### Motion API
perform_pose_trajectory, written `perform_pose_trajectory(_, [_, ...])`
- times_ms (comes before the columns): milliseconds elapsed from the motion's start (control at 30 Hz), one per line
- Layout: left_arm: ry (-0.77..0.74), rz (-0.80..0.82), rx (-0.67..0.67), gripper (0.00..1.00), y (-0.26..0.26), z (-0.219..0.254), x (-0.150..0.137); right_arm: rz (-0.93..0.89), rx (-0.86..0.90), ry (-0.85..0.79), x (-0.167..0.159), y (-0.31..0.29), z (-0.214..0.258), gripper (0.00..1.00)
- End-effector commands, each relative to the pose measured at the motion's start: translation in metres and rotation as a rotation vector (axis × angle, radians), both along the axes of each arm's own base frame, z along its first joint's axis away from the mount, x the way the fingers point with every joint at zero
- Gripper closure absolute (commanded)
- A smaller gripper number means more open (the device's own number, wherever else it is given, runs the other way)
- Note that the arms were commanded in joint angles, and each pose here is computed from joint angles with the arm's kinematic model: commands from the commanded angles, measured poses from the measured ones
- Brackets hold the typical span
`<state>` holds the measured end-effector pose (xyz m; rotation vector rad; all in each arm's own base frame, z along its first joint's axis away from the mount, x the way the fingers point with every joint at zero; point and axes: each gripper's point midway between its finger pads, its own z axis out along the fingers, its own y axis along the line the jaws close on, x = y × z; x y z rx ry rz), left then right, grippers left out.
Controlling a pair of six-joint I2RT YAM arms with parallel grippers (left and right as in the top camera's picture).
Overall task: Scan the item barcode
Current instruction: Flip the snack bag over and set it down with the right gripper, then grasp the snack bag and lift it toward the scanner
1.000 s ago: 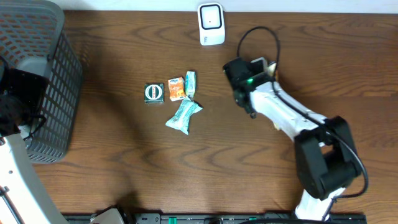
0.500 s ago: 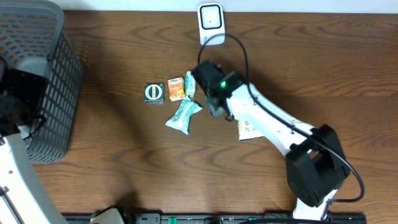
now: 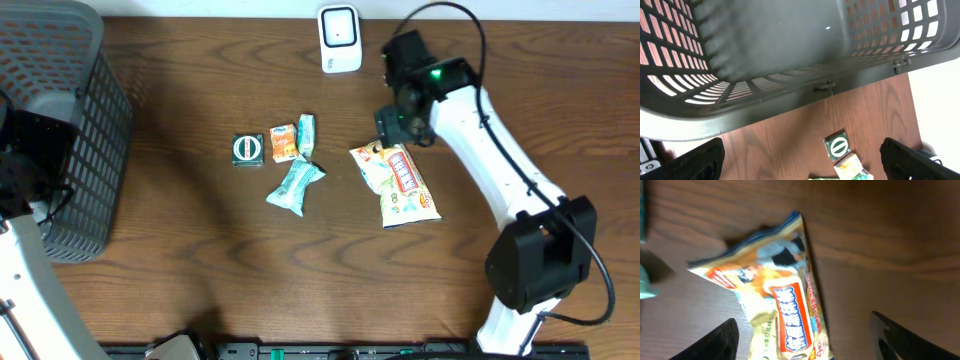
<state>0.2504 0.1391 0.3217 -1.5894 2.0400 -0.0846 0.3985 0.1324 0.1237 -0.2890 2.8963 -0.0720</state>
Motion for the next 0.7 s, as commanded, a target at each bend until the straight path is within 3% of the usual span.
perform_pose_trajectory(0, [0.002,0.008,0.003,0.03,0.002,0.0,-0.001,0.068,0.065,0.16,-0.022,0.011,-0.047,0.24])
perform_pose_trajectory(133, [0.002,0.008,0.003,0.03,0.002,0.0,-0.001,0.07,0.048,0.226,-0.035,0.009,-0.079,0.24])
perform_pose_trajectory(467, [0.002,0.008,0.003,0.02,0.002,0.0,-0.001,0.078,0.033,0.266,-0.048,0.009,-0.106,0.59])
perform_pose_trajectory(567, [0.002,0.008,0.003,0.03,0.002,0.0,-0.001,0.078,0.033,0.266,-0.048,0.009,-0.106,0.57])
perform_pose_trajectory(633, [0.002,0.008,0.003,0.02,0.002,0.0,-0.001,0.078,0.033,0.267,-0.049,0.009,-0.107,0.41])
perform_pose_trajectory(667, [0.002,0.008,0.003,0.02,0.002,0.0,-0.001,0.078,0.033,0.267,-0.049,0.009,-0.107,0.41])
